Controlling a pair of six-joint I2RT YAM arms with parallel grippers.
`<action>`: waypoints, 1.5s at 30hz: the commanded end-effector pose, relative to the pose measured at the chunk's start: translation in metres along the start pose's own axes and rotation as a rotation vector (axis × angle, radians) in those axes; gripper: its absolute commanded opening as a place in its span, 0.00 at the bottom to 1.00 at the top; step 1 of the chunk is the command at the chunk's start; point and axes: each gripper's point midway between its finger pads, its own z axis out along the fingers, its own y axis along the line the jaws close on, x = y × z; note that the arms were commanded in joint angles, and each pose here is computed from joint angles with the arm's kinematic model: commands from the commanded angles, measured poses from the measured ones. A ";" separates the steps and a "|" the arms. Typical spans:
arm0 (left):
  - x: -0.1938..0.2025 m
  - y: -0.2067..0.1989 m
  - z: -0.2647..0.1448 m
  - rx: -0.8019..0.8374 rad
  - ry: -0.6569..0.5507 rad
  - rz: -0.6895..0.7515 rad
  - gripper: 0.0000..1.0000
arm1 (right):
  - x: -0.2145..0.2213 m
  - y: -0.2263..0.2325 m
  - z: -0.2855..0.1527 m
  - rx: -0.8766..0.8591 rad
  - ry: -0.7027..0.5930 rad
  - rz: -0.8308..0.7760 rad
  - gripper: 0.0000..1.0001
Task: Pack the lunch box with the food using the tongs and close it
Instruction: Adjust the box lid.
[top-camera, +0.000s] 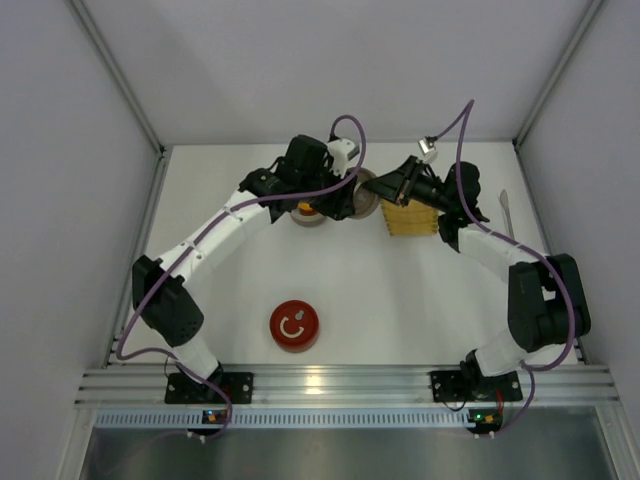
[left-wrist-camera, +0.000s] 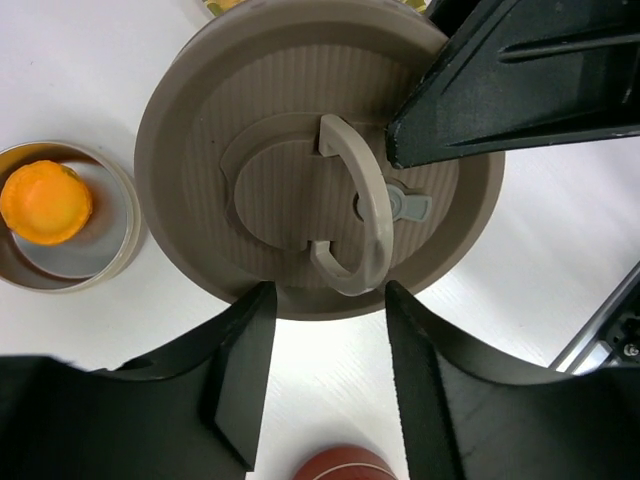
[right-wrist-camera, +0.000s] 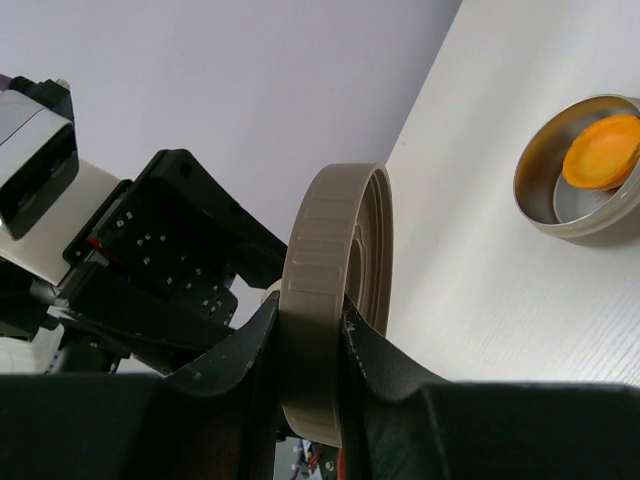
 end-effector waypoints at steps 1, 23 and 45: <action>-0.032 -0.016 -0.027 0.046 -0.138 0.040 0.54 | -0.008 0.014 0.000 -0.064 -0.030 -0.054 0.00; -0.044 -0.022 -0.034 0.057 -0.244 0.161 0.59 | -0.005 0.011 -0.006 -0.032 -0.057 0.033 0.00; -0.041 -0.006 -0.004 -0.034 -0.202 0.149 0.50 | -0.003 0.014 -0.010 -0.025 -0.068 0.070 0.00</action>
